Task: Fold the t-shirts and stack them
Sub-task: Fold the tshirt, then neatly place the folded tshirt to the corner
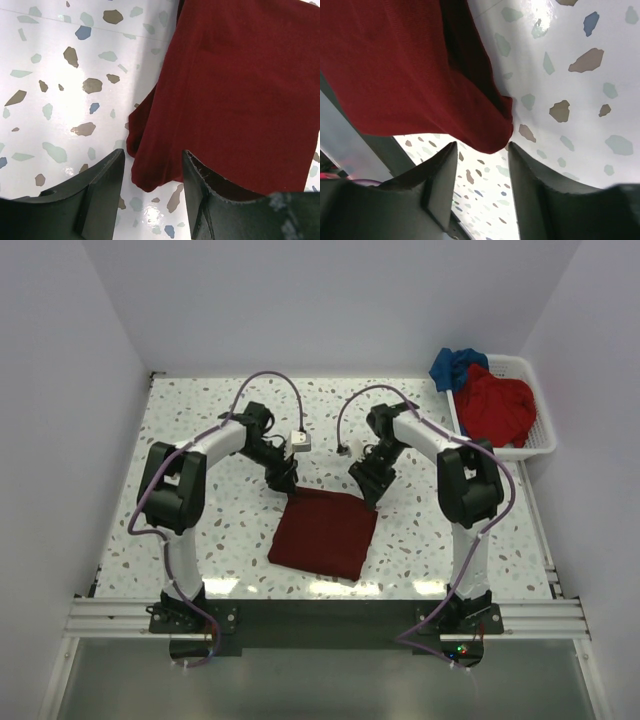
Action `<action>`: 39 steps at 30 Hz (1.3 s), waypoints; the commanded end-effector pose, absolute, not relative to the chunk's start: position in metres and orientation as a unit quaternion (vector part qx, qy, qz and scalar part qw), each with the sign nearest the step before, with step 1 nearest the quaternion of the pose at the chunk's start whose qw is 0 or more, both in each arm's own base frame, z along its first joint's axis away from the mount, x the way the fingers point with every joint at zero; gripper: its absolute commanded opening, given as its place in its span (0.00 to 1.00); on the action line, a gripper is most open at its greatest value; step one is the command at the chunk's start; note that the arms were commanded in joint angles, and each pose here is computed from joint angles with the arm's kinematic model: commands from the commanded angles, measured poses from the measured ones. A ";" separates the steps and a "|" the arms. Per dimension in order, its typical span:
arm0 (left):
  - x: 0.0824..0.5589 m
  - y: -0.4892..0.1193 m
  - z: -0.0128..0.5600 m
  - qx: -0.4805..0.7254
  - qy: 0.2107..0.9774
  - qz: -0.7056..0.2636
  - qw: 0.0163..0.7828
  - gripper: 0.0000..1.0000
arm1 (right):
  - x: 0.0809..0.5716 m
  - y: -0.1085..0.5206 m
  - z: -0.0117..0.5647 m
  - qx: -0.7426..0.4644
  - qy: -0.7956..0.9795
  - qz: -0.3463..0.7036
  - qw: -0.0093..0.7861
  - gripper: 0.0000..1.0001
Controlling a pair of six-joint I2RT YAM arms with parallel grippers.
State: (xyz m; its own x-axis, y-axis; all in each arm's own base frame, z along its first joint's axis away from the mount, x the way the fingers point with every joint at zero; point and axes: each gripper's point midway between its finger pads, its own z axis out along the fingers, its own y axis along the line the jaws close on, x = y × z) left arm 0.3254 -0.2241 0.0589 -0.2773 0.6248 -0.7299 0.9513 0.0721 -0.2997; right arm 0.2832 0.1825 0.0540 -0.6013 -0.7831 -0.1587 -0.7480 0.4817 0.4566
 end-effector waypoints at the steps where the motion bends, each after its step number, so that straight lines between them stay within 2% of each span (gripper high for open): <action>1: 0.332 -0.230 0.065 0.566 0.687 -0.394 0.228 0.54 | 0.286 0.188 0.057 0.454 -0.853 -0.257 0.032 0.47; 5: 0.332 -0.230 0.063 0.568 0.687 -0.395 0.222 0.44 | 0.275 0.184 0.065 0.465 -0.846 -0.259 0.043 0.34; 6: 0.332 -0.230 0.063 0.567 0.687 -0.397 0.222 0.39 | 0.272 0.182 0.067 0.466 -0.844 -0.261 0.046 0.29; 7: 0.333 -0.230 0.065 0.567 0.685 -0.398 0.224 0.36 | 0.269 0.181 0.074 0.467 -0.843 -0.263 0.048 0.13; 9: 0.333 -0.231 0.069 0.567 0.684 -0.399 0.227 0.25 | 0.267 0.181 0.082 0.466 -0.843 -0.265 0.047 0.01; 12: 0.333 -0.230 0.077 0.568 0.682 -0.395 0.237 0.12 | 0.259 0.181 0.106 0.460 -0.844 -0.271 0.047 0.00; 14: 0.337 -0.230 0.086 0.567 0.682 -0.387 0.251 0.07 | 0.250 0.176 0.115 0.452 -0.849 -0.268 0.060 0.00; 17: 0.342 -0.228 0.085 0.566 0.689 -0.372 0.258 0.00 | 0.247 0.157 0.102 0.452 -0.860 -0.222 0.081 0.00; 28: 0.383 -0.220 0.039 0.524 0.754 -0.310 0.246 0.00 | 0.326 0.134 0.020 0.413 -0.900 -0.126 0.052 0.00; 38: 0.437 -0.205 0.017 0.474 0.801 -0.249 0.267 0.00 | 0.407 0.144 0.011 0.397 -0.915 -0.071 -0.032 0.00; 39: 0.445 -0.204 0.021 0.467 0.804 -0.247 0.274 0.03 | 0.413 0.144 0.013 0.396 -0.915 -0.066 -0.039 0.00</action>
State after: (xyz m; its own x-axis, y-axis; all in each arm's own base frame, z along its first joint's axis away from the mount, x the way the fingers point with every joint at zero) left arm 0.4001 -0.2220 0.0195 -0.4013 0.6299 -0.6650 0.9132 0.3310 -0.2375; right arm 0.3708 0.1545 0.0177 -0.6749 -0.7341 -0.0751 -0.7273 0.6446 0.2354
